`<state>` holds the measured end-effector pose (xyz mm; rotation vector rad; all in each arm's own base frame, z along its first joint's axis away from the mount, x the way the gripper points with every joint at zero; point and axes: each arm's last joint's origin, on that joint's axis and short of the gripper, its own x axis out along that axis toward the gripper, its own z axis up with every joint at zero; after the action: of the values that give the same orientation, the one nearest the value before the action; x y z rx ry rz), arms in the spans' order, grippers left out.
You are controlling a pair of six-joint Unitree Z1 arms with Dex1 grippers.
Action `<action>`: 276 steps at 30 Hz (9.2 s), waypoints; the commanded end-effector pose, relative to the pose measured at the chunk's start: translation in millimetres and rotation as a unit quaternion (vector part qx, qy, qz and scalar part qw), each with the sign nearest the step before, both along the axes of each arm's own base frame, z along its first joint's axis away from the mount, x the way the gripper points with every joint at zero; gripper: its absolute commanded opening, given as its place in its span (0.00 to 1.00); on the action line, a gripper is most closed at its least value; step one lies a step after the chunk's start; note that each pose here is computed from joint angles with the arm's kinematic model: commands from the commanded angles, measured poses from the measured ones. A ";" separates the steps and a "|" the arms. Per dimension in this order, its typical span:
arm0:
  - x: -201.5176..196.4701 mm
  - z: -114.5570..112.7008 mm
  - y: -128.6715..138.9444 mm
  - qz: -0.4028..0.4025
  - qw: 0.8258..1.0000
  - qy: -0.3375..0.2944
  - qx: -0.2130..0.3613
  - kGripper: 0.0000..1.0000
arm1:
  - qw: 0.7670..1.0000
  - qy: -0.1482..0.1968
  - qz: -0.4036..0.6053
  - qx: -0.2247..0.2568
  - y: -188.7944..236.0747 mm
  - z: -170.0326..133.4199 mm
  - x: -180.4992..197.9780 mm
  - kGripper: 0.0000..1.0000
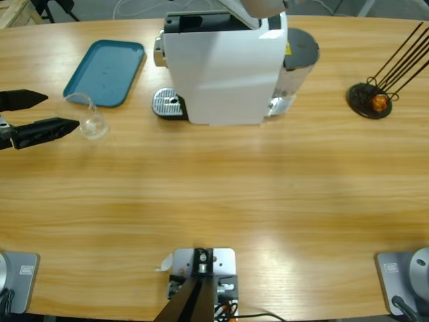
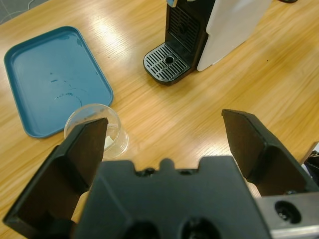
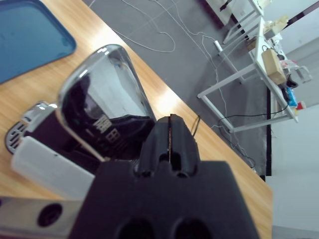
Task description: Pour coffee
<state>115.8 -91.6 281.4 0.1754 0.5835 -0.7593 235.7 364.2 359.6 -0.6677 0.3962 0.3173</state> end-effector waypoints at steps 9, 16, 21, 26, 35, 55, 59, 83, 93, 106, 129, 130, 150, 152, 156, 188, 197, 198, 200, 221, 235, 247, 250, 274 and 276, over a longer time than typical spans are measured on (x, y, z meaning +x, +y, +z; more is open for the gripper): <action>1.8 -16.1 -1.7 -0.005 0.999 0.023 0.021 1.00 | 0.992 0.077 0.047 -0.084 42.0 -102.8 -26.2 0.00; 1.4 -17.8 -1.7 -0.005 0.999 0.026 0.023 1.00 | 0.994 0.078 0.022 -0.077 36.9 -110.1 -3.4 0.00; 2.6 -18.7 -2.8 -0.006 0.999 0.029 0.025 1.00 | 0.994 0.080 0.013 -0.075 33.8 -112.5 7.9 0.00; 3.1 -19.0 -3.1 -0.006 0.999 0.029 0.026 1.00 | 0.993 0.091 0.002 -0.072 31.7 -123.1 6.7 0.00; 3.1 -19.5 -3.3 -0.007 0.999 0.031 0.026 1.00 | 0.992 0.108 -0.005 -0.064 28.1 -148.1 -2.9 0.00; 1.5 -19.9 -3.7 -0.013 0.999 0.032 0.024 1.00 | 0.991 0.123 -0.009 -0.055 19.8 -180.1 -17.3 0.00; 1.1 -19.0 -3.3 -0.012 0.999 0.030 0.023 1.00 | 0.993 0.114 -0.007 -0.042 16.1 -159.9 -18.9 0.00; -4.1 -19.4 0.8 -0.009 0.999 0.026 0.021 1.00 | 0.953 0.259 0.145 0.058 -64.6 12.6 -63.2 0.93; -7.6 -19.1 3.8 -0.007 1.000 0.020 0.018 1.00 | 0.958 0.243 0.123 0.091 -140.3 34.4 -57.2 0.38; -3.8 -21.0 1.1 -0.007 0.999 0.029 0.025 1.00 | 0.960 0.236 0.055 0.139 -195.2 43.3 -17.1 0.00; 5.9 -25.5 -9.8 -0.018 0.998 0.051 0.041 1.00 | 0.961 0.255 0.072 0.083 -150.3 37.5 61.4 0.00; 6.8 -25.6 -10.4 -0.018 0.998 0.052 0.041 1.00 | 0.960 0.258 0.071 0.081 -149.3 35.4 62.9 0.00; 9.4 -28.1 -12.6 -0.020 0.997 0.058 0.046 1.00 | 0.957 0.270 0.070 0.077 -138.8 21.6 72.3 0.00; 8.9 -28.5 -12.6 -0.021 0.997 0.059 0.047 1.00 | 0.958 0.265 0.071 0.080 -138.3 22.9 73.0 0.00; 10.0 -29.0 -13.5 -0.022 0.997 0.061 0.047 1.00 | 0.958 0.264 0.071 0.080 -138.3 23.2 73.0 0.00; 6.2 -24.7 -11.7 -0.027 0.998 0.045 0.038 1.00 | 0.958 0.266 0.072 0.084 -147.2 21.6 66.5 0.00; -16.0 -4.2 11.8 0.023 0.999 -0.038 0.004 1.00 | 0.953 0.258 0.091 0.130 -224.8 19.9 -49.5 1.00; -15.1 -5.8 13.4 0.044 0.998 -0.037 0.006 1.00 | 0.953 0.255 0.087 0.135 -235.7 16.3 -64.1 1.00; -12.0 -10.6 16.4 0.100 0.995 -0.026 0.005 1.00 | 0.954 0.248 0.075 0.148 -254.7 10.7 -88.5 1.00; 17.2 -65.7 1.1 0.190 0.979 0.056 0.042 1.00 | 0.950 0.228 0.058 0.203 -298.2 -25.0 -149.0 1.00; 50.4 -92.1 -20.4 0.215 0.972 0.058 0.072 1.00 | 0.951 0.228 0.057 0.202 -303.0 -30.6 -155.4 1.00; 64.6 -104.9 -28.0 0.235 0.968 0.039 0.076 0.68 | 0.953 0.224 0.052 0.198 -303.2 -31.4 -154.4 1.00; 60.8 -105.8 -28.3 0.232 0.969 0.042 0.074 0.64 | 0.953 0.222 0.053 0.199 -303.8 -31.0 -155.3 1.00; 113.3 -56.6 -93.4 0.007 0.998 0.040 0.049 0.52 | 0.957 0.197 0.051 0.209 -313.4 -29.9 -166.8 1.00; 124.0 -59.9 -92.2 0.008 0.998 0.039 0.055 0.52 | 0.957 0.195 0.051 0.209 -314.0 -30.2 -167.3 1.00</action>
<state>203.9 -182.9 236.4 0.1936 0.6288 -0.7339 74.1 56.4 337.8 -0.2067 0.6552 0.6448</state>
